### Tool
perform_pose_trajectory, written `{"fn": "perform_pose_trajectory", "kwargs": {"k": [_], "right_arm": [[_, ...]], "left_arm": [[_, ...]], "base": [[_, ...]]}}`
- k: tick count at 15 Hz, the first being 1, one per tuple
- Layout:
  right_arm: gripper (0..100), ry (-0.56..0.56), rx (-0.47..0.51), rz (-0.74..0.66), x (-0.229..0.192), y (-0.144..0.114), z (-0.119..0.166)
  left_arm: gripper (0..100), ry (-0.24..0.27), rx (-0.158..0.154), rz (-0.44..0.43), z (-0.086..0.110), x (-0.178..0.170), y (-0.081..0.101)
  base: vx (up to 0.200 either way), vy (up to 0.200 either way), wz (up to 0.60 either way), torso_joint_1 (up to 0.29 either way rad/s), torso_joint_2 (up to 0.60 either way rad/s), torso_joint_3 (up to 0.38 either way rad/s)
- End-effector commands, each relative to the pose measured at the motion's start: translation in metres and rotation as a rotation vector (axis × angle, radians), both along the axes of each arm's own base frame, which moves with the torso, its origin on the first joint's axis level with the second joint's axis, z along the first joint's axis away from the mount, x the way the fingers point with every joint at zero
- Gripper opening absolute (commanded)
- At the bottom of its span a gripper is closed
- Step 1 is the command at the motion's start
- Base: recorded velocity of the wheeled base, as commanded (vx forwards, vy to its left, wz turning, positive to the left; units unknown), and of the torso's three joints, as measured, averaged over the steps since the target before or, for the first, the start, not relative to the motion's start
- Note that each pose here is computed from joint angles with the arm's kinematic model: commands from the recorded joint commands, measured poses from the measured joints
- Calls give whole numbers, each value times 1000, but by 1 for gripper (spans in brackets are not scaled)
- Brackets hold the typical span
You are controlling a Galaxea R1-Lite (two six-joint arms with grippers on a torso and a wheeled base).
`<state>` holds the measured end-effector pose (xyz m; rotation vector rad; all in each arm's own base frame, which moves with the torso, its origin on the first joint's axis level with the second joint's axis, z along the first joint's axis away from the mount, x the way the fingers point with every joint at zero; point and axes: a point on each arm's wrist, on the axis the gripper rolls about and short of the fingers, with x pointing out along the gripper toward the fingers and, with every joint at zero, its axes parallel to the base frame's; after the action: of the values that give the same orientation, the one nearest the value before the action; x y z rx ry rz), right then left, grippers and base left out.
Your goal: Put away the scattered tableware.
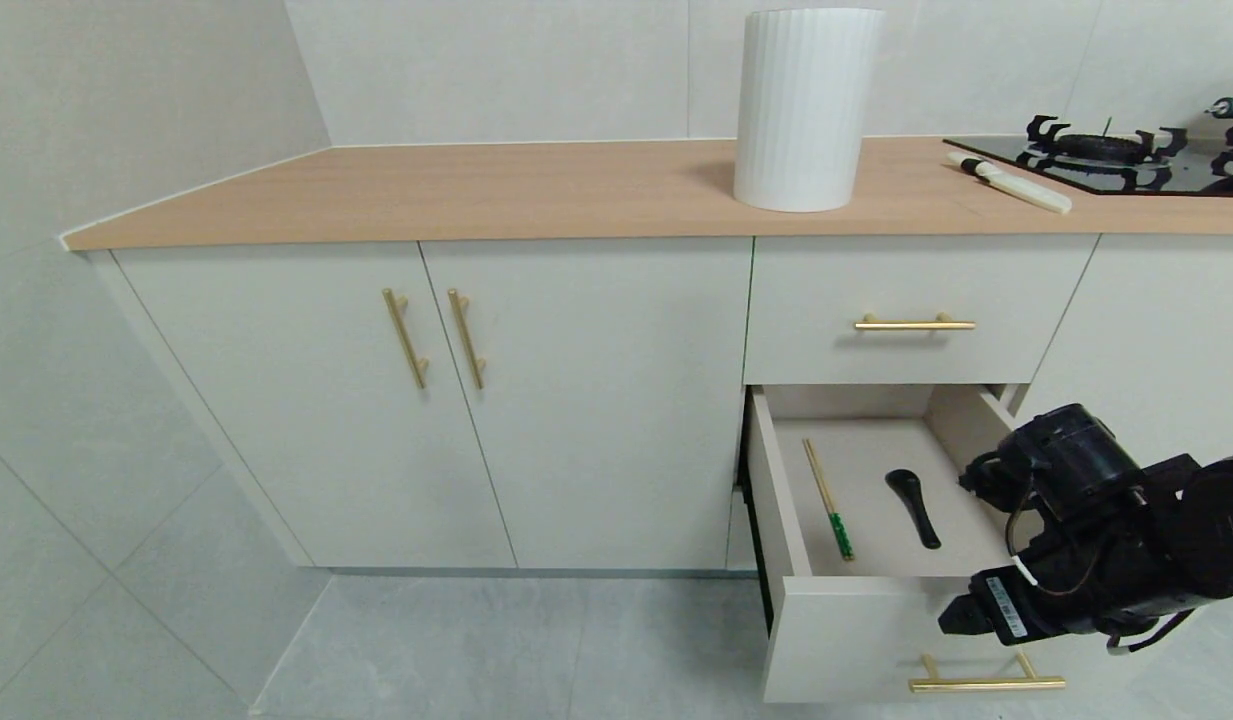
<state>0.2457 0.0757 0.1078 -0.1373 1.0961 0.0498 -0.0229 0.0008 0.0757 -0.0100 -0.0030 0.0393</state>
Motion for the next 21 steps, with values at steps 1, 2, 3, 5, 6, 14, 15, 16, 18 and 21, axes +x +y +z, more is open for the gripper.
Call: {"fn": "perform_pose_trajectory", "kwargs": {"k": [1,2,3,5,6,14,15,16,18,21], "right_arm": [[100,24,-10,-22,5,2,-15],[100,7,-2,-27,7,2,-15],[100,-37,15,-33,11,4,-16],[100,-102,41,-62,18,5,-18],[100,-128,33,-74,23,7,-20],[100,-323,44,-129,89,15,-41],[100,-339,41,-148,102,12,-42],[100,-351,41,-154,108,11,-41],[100,-386,47,-182,133,7,-44],[100,-414,51,-208,152,3,-48]], "left_arm": [[100,1,-1,1,0,0,0],[100,0,-1,1,0,0,0],[100,1,-1,1,0,0,0],[100,1,-1,1,0,0,0],[100,1,-1,1,0,0,0],[100,1,-1,1,0,0,0],[100,1,-1,2,0,0,0],[100,0,-1,1,0,0,0],[100,1,-1,1,0,0,0],[100,0,-1,1,0,0,0]], "base": [[0,0,0,0,0,0],[0,0,0,0,0,0],[0,0,0,0,0,0],[0,0,0,0,0,0],[0,0,0,0,0,0],[0,0,0,0,0,0],[0,0,0,0,0,0],[0,0,0,0,0,0],[0,0,0,0,0,0],[0,0,0,0,0,0]]}}
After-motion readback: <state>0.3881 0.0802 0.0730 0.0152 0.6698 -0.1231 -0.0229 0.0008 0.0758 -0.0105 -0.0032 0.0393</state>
